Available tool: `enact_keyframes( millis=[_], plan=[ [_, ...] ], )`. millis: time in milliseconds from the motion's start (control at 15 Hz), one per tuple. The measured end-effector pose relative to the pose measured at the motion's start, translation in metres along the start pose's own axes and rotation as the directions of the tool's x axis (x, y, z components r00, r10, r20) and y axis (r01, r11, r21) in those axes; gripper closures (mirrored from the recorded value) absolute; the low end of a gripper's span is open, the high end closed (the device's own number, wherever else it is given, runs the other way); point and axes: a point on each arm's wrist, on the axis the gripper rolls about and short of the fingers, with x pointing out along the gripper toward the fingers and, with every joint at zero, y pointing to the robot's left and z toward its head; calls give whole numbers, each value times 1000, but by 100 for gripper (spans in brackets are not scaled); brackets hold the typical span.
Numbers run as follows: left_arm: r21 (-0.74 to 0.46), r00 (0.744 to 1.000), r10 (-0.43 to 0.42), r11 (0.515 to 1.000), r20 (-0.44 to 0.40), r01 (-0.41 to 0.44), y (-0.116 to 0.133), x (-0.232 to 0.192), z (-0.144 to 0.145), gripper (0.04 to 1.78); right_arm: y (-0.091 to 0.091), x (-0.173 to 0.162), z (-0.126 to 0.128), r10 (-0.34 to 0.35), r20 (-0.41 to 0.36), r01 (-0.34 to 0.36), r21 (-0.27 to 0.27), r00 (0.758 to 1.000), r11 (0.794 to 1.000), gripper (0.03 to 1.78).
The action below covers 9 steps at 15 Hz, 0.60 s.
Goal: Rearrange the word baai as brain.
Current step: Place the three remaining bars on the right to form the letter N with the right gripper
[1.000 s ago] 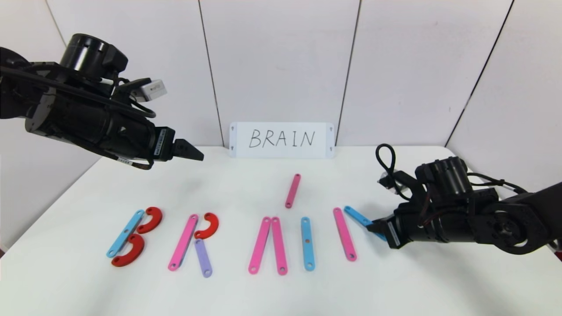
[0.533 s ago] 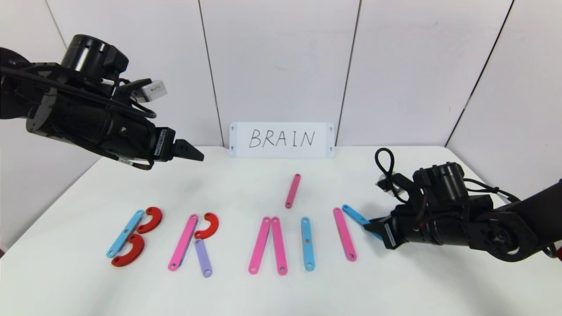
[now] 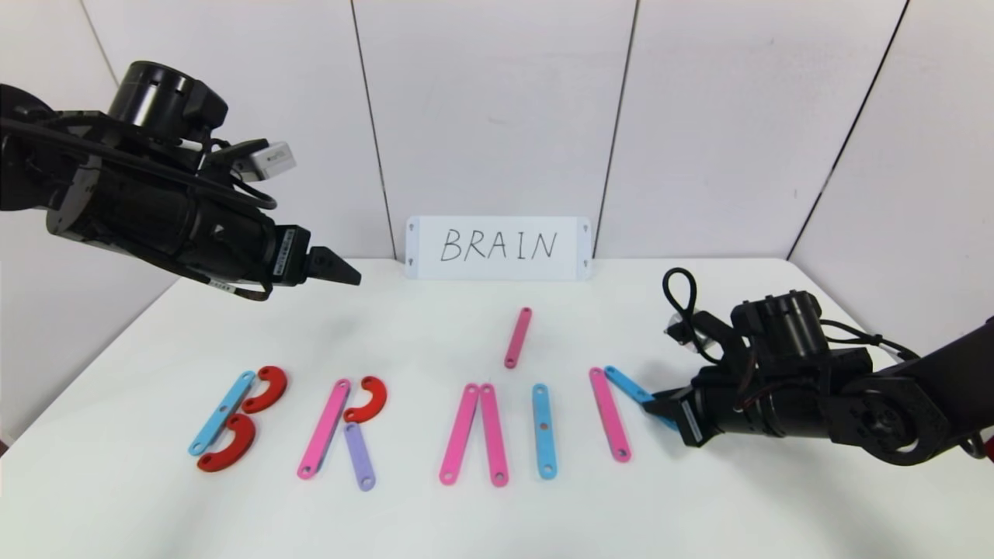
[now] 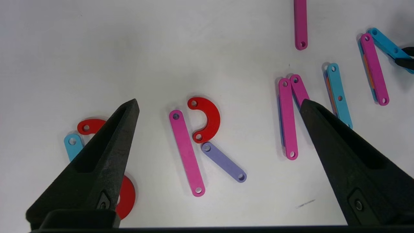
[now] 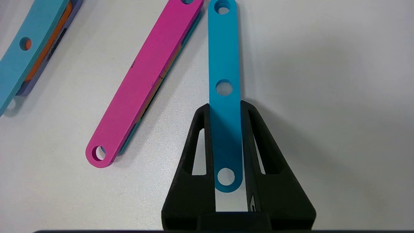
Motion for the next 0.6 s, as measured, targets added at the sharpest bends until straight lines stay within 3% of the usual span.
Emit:
enact_keyframes(
  millis=[600],
  plan=[
    [1, 1000, -2, 1000, -1, 2, 0, 0, 0, 8, -1, -1, -3, -2, -6, 2, 14, 1000, 1000, 153]
  ],
)
